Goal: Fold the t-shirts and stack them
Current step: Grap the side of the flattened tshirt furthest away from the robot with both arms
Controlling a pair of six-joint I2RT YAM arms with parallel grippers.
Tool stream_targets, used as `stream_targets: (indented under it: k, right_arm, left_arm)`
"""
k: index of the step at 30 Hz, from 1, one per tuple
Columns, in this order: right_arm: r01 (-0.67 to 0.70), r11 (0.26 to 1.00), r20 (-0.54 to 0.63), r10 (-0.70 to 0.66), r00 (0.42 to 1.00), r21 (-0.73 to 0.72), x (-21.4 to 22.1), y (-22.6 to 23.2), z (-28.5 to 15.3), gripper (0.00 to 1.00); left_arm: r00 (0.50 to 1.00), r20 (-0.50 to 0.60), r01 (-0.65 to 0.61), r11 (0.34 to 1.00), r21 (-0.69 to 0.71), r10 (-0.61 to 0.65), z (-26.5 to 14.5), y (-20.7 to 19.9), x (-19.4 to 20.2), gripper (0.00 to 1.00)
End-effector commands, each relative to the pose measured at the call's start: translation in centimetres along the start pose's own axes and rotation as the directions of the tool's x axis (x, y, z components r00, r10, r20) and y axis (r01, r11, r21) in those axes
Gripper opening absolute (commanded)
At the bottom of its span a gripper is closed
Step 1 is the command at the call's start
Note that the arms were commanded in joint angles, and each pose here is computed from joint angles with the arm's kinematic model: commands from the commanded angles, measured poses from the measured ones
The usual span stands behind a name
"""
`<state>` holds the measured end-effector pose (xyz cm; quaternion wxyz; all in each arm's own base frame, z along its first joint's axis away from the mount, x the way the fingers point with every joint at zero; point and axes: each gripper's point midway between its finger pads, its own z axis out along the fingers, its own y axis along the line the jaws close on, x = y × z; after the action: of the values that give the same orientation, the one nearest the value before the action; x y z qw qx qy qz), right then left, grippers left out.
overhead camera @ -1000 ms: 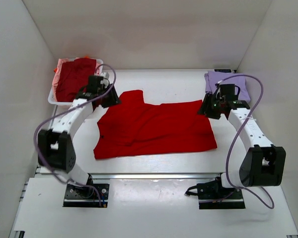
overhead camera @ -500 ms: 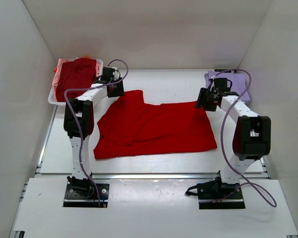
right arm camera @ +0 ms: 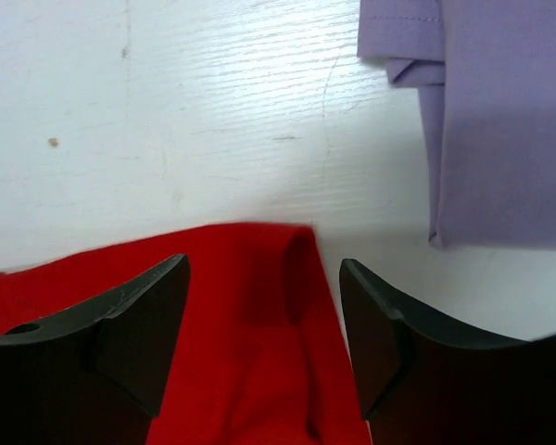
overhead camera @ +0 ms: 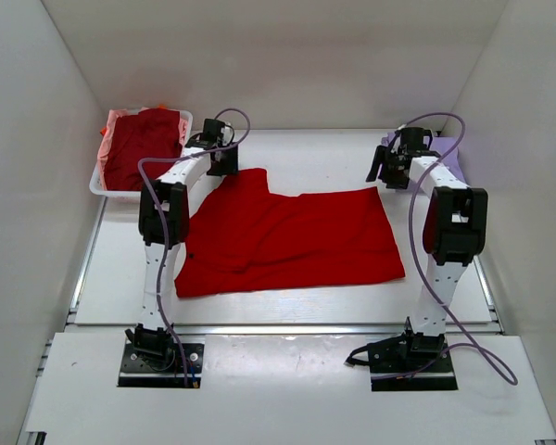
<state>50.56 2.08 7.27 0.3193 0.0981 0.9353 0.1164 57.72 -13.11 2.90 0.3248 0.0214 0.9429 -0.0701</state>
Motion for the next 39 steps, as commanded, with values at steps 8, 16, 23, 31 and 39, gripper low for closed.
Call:
stream_targets:
  k: [8,16,23,31,39]
  right_arm:
    - [-0.016,1.000,-0.021,0.016,1.000,0.006,-1.1,0.1,2.1,0.67]
    - [0.015,1.000,-0.082,-0.014,0.997,0.012,0.4,0.7,3.0,0.27]
    - [0.027,1.000,-0.042,-0.027,0.999,-0.008,-0.9,1.2,2.0,0.00]
    - [0.065,0.998,0.042,-0.064,0.997,-0.027,-3.8,2.7,-0.2,0.00]
    - [0.076,0.996,0.088,-0.072,0.993,-0.039,-4.2,3.2,-3.8,0.00]
  left_arm:
    - [0.994,-0.111,0.014,0.995,0.103,-0.003,-0.8,-1.2,1.1,0.01]
    - [0.994,-0.106,0.045,0.990,0.135,-0.030,-1.7,-0.9,1.2,0.00]
    - [0.996,-0.045,0.082,0.977,0.199,-0.075,-4.0,-1.1,-1.5,0.00]
    - [0.992,0.061,0.094,0.960,0.264,-0.114,-9.2,-1.3,-4.6,0.00]
    - [0.989,0.085,0.093,0.951,0.294,-0.123,-13.4,-1.4,-3.8,0.00]
